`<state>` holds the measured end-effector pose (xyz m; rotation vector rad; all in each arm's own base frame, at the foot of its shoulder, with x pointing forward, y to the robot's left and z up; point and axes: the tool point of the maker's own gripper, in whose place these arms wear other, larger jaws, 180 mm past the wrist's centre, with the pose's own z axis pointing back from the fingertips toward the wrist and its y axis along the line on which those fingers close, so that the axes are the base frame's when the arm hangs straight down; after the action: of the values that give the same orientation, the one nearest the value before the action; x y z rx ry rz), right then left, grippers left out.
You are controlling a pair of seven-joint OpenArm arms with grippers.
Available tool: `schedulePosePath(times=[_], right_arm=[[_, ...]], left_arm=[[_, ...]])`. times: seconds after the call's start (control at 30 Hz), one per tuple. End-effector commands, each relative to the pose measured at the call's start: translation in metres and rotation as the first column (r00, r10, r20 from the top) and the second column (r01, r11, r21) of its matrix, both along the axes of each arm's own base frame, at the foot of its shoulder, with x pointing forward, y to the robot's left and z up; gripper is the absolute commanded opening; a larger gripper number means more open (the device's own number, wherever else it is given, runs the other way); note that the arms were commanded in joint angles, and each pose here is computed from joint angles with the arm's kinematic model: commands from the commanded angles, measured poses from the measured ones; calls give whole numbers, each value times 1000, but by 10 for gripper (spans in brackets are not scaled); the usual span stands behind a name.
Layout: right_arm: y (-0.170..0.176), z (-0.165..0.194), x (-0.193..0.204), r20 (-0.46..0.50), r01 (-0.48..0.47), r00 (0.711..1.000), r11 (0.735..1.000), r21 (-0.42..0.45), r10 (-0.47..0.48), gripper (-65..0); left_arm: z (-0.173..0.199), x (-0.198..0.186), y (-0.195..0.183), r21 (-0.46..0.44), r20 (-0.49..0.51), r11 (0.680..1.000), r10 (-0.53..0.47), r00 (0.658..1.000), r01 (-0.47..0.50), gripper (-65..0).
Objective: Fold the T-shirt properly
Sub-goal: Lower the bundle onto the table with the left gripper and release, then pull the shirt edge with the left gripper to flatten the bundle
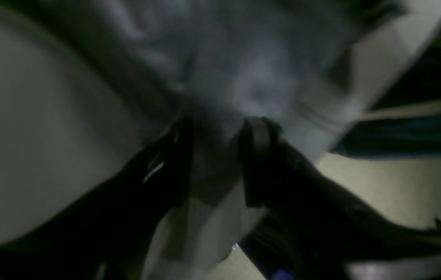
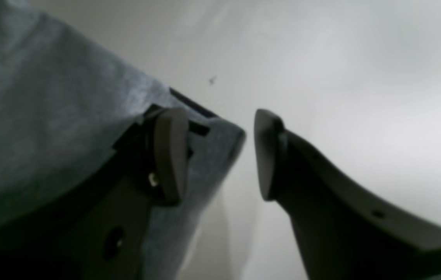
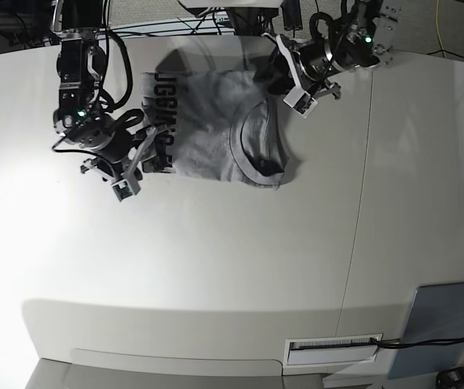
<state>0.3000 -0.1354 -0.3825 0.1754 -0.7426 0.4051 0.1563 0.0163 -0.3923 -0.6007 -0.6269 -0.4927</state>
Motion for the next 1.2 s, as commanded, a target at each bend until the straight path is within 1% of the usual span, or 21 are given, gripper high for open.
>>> schedulePosePath(times=[0.0,0.1,0.17,0.3,0.43,0.6,0.73,0.8,0.9,1.0,1.07,1.1,1.17], right_arm=[[-1,8,10,35,-4,999,1000,4,3,-381],[1,0,6,10,-9,1000,1000,5,9,-381],[-1,-2,4,2,-7,1000,1000,2,7,-381],[-3,-8,-2,-45,-9,999,1000,-18,8,-381],[-2,-11,-13,-58,-13,998,1000,-19,12,-381],[5,-9,-34,-62,-31,998,1000,-8,30,-381],[21,-3,-52,-61,-45,997,996,72,49,-381],[28,-1,-59,-64,-47,996,992,114,55,-381],[34,1,-64,-66,-46,996,986,163,57,-381],[32,2,-63,-56,-39,997,985,167,49,-381],[25,6,-59,-34,-26,999,986,164,32,-381],[21,9,-58,-21,-32,999,987,160,36,-381],[15,16,-56,24,-81,997,985,151,79,-381]], left_arm=[[0,1,-3,-19,13,1000,8,1000,-8,-451],[-20,4,3,16,10,1000,24,1000,-24,-451],[-32,13,11,43,-2,998,44,999,-44,-451],[-52,43,26,88,-9,993,81,997,-80,-451],[-60,84,39,119,15,987,106,994,-107,-451],[-48,150,53,138,116,981,119,986,-135,-451],[-29,195,58,138,177,978,132,975,-157,-451],[-19,211,54,126,199,982,117,973,-144,-451],[-7,226,44,104,222,986,102,970,-128,-451],[4,236,43,100,241,986,103,965,-130,-451],[9,236,45,97,233,987,103,967,-128,-451],[12,236,46,90,226,988,101,969,-124,-451],[20,232,48,77,218,991,92,972,-111,-451]])
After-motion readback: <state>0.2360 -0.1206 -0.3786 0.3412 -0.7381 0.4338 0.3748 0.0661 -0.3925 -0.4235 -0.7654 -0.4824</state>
